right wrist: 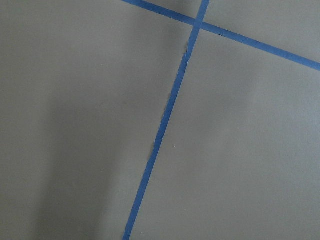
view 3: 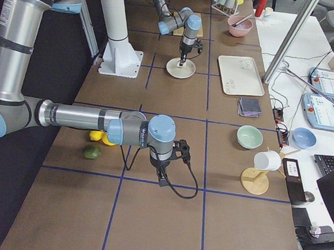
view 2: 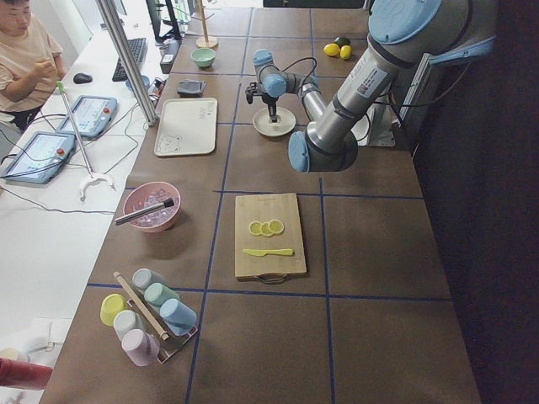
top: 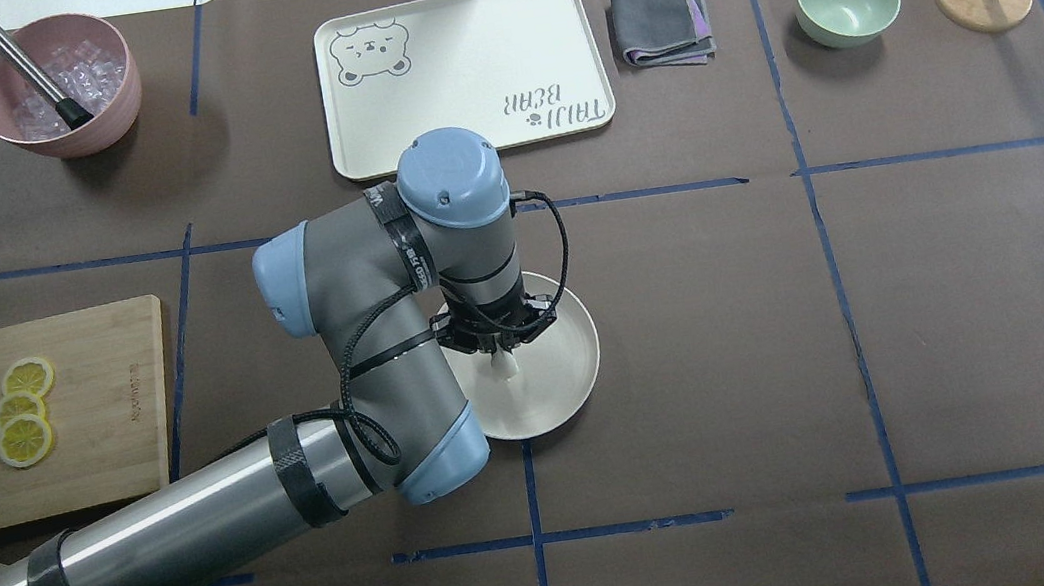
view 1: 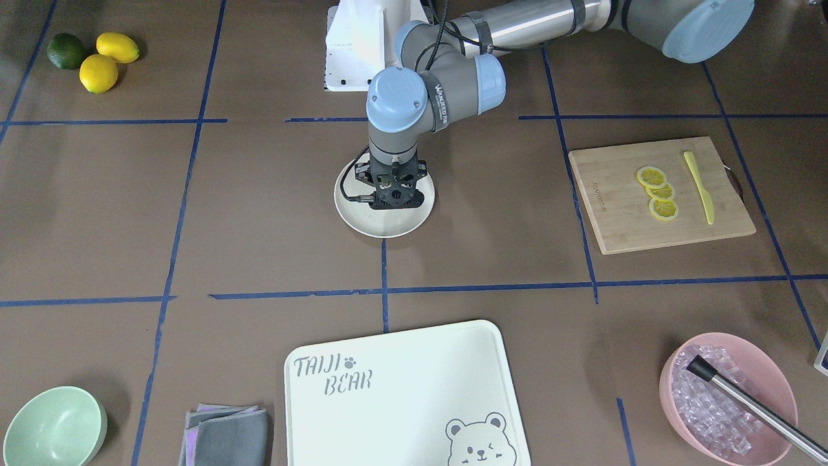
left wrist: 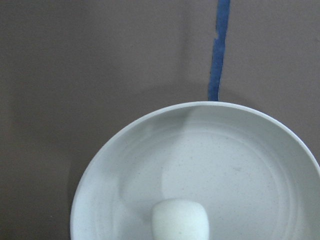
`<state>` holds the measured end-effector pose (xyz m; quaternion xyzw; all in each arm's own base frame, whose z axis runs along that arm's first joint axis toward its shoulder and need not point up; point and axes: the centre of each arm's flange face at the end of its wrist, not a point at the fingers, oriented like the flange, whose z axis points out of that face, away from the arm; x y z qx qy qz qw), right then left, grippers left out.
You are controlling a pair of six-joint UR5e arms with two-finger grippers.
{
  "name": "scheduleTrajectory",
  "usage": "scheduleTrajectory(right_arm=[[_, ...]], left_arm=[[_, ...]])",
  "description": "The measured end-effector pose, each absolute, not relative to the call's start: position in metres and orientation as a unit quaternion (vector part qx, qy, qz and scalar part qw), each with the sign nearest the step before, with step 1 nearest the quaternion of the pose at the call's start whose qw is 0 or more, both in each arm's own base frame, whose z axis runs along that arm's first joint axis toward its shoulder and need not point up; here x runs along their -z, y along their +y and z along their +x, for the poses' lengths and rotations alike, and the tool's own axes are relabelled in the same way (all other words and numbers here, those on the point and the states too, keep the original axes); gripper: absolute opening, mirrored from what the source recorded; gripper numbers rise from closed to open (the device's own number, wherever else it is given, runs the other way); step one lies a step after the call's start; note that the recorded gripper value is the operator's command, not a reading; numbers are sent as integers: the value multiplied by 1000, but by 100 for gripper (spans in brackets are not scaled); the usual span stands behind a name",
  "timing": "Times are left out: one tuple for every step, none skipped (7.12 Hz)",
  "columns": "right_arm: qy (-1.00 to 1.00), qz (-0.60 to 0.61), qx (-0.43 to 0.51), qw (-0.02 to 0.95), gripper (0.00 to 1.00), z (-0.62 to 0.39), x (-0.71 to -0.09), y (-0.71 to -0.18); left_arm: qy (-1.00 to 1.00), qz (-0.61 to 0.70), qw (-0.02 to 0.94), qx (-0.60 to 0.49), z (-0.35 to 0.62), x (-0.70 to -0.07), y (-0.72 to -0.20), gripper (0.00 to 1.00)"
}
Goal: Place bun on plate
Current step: 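Carry the white bun with the left gripper over the cream plate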
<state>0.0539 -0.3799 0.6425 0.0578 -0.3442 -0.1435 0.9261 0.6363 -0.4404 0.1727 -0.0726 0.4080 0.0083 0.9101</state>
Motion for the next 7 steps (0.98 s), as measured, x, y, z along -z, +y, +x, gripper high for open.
scheduleTrajectory(right_arm=[[-344, 57, 143, 926, 100, 54, -643, -380], [-344, 57, 143, 926, 100, 54, -643, -380], [-344, 57, 143, 926, 100, 54, -643, -380], [-344, 57, 143, 926, 100, 54, -643, -380], [-344, 57, 143, 926, 100, 54, -643, -380], [-344, 57, 143, 926, 100, 54, -643, -380], [-344, 57, 143, 926, 100, 54, -643, -380]], left_arm=[[410, -72, 909, -13, 645, -173, -438, 62], [411, -72, 909, -14, 649, -173, -437, 71], [411, -71, 909, -14, 649, -174, -438, 72], [410, -71, 909, -14, 650, -175, -438, 74], [410, -71, 909, -15, 650, -175, -438, 75], [410, -71, 909, -15, 650, -176, -438, 78], [410, -71, 909, -15, 650, -176, -438, 83]])
